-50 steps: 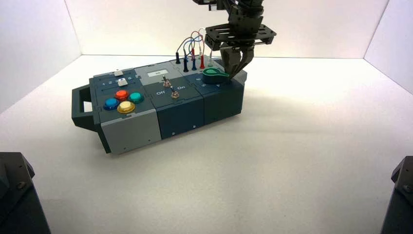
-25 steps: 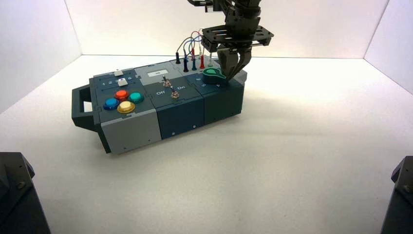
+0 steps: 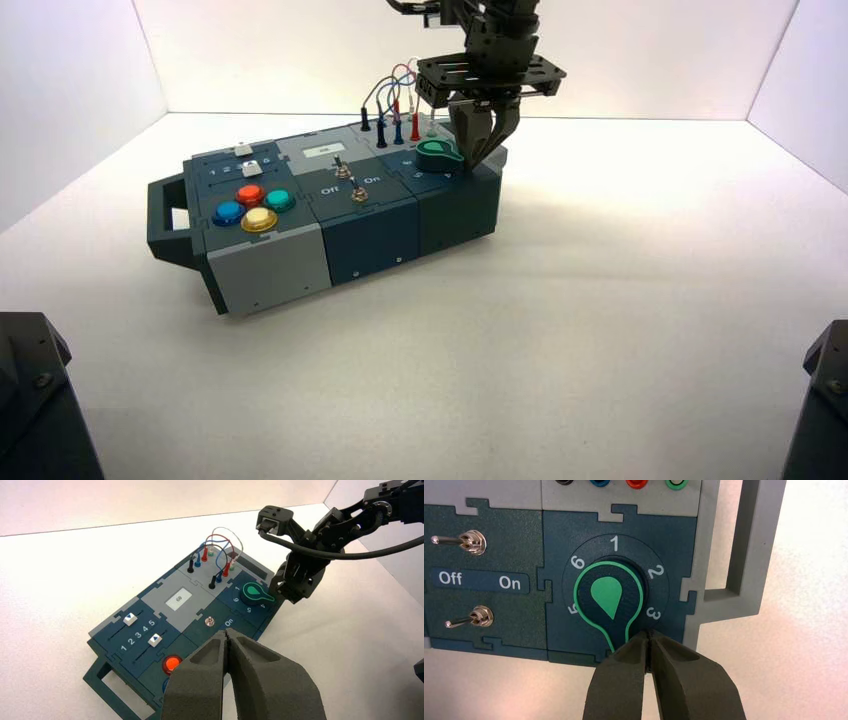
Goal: Turn the knob to position 4.
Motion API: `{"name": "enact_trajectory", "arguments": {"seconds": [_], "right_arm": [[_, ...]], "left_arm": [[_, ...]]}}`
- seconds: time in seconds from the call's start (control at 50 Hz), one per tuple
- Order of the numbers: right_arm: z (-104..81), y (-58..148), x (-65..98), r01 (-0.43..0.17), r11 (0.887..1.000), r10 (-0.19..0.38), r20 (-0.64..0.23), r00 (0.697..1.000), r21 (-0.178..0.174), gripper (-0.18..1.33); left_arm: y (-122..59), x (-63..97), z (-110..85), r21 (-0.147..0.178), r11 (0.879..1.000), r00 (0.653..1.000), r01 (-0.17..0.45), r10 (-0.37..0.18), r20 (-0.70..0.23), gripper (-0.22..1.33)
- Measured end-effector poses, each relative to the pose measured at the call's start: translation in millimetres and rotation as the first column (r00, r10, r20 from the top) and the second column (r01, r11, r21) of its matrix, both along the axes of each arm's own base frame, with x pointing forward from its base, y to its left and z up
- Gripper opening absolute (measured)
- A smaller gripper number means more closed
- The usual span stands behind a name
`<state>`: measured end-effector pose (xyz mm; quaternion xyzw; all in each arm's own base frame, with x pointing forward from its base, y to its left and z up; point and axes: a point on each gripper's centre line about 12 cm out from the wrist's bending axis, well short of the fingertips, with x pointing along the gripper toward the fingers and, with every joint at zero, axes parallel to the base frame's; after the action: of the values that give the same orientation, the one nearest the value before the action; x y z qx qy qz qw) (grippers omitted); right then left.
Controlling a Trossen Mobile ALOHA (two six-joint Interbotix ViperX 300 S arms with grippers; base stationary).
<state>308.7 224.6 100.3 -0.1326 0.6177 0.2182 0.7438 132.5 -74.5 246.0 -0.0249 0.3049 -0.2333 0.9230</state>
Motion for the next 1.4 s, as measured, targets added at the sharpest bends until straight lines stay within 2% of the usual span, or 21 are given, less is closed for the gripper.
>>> {"name": "enact_trajectory", "arguments": {"seconds": [1.0,1.26,1.4], "right_arm": [[0.3,7.9,-8.3,-0.002,1.0,0.003,-0.029,1.0,0.012,-0.14],[-0.5,0.3,-4.0,0.017,1.0,-0.017,-0.03,0.999,0.004,-0.14],[-0.7,-13.2,5.0,0.047,0.999,-0.047,-0.025,0.999,-0.007,-0.14]], "left_arm": [[0.8,-1.6,2.3,-0.005,1.0,1.0,0.0,0.0,0.015,-0.16],[0.8,-1.6,2.3,-0.005,1.0,1.0,0.0,0.0,0.015,-0.16],[0.7,-1.7,2.3,-0.006,1.0,1.0,0.0,0.0,0.014,-0.16]]}}
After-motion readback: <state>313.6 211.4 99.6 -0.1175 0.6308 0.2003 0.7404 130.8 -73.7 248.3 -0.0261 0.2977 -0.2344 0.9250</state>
